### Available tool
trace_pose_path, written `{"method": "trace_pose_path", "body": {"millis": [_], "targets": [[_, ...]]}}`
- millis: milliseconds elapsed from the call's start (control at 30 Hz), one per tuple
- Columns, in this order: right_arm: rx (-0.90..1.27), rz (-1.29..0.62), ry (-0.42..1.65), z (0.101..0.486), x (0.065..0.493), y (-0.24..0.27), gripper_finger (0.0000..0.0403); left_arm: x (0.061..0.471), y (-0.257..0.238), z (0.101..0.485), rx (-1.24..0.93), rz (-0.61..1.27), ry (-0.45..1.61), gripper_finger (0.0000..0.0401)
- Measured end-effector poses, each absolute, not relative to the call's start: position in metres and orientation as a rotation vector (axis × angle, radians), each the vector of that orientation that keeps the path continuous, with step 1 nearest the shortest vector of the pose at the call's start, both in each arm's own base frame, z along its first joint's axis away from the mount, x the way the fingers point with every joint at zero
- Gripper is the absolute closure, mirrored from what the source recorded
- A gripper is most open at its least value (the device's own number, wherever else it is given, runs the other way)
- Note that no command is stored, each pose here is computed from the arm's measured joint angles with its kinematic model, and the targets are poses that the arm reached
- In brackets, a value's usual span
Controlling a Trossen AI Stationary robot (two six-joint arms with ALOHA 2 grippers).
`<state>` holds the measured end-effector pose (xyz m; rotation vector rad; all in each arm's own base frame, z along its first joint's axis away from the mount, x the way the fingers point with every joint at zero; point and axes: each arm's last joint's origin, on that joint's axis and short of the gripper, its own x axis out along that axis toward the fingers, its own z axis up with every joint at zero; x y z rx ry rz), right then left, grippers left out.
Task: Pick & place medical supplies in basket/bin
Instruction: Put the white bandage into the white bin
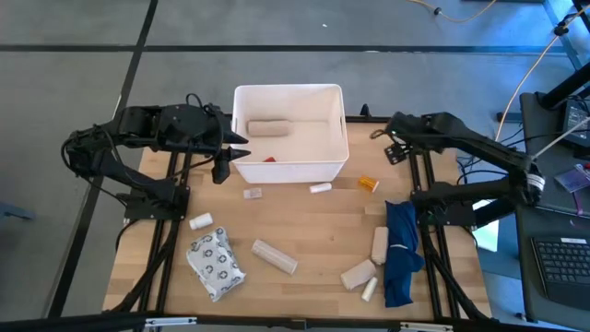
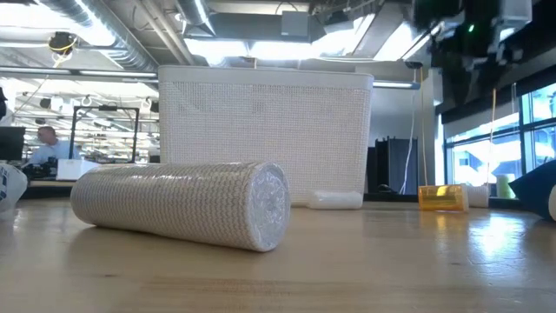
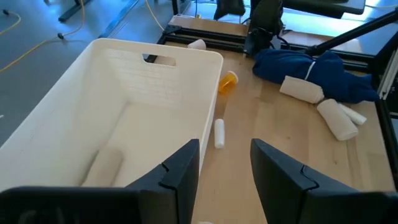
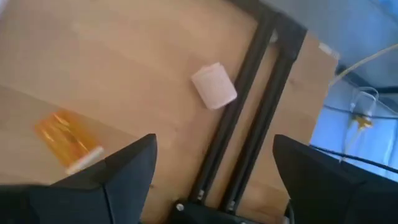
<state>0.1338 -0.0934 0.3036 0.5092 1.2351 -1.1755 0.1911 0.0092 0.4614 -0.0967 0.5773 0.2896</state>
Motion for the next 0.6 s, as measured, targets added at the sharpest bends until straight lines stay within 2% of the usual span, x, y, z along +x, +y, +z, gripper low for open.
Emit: {"method": "trace_pose_path", "body": {"millis": [133,333,600], "targets": [[0.506,-1.160,1.358,0.276,0.137,-0.114,0.0083,0.191,0.009,0.461,-0.098,0.290,0.579,0.0265],[0.514,-1.127,1.423,0.234,0.137,-0.143,0.0088,0.190,0.009,0.459,-0.118,0.299,0.599,0.0265],[0.468,-1.154,1.463,0.193,0.135,-0.165,0.0129,0.188,0.009,0.458,-0.126,0.304,0.620,0.0265]]}}
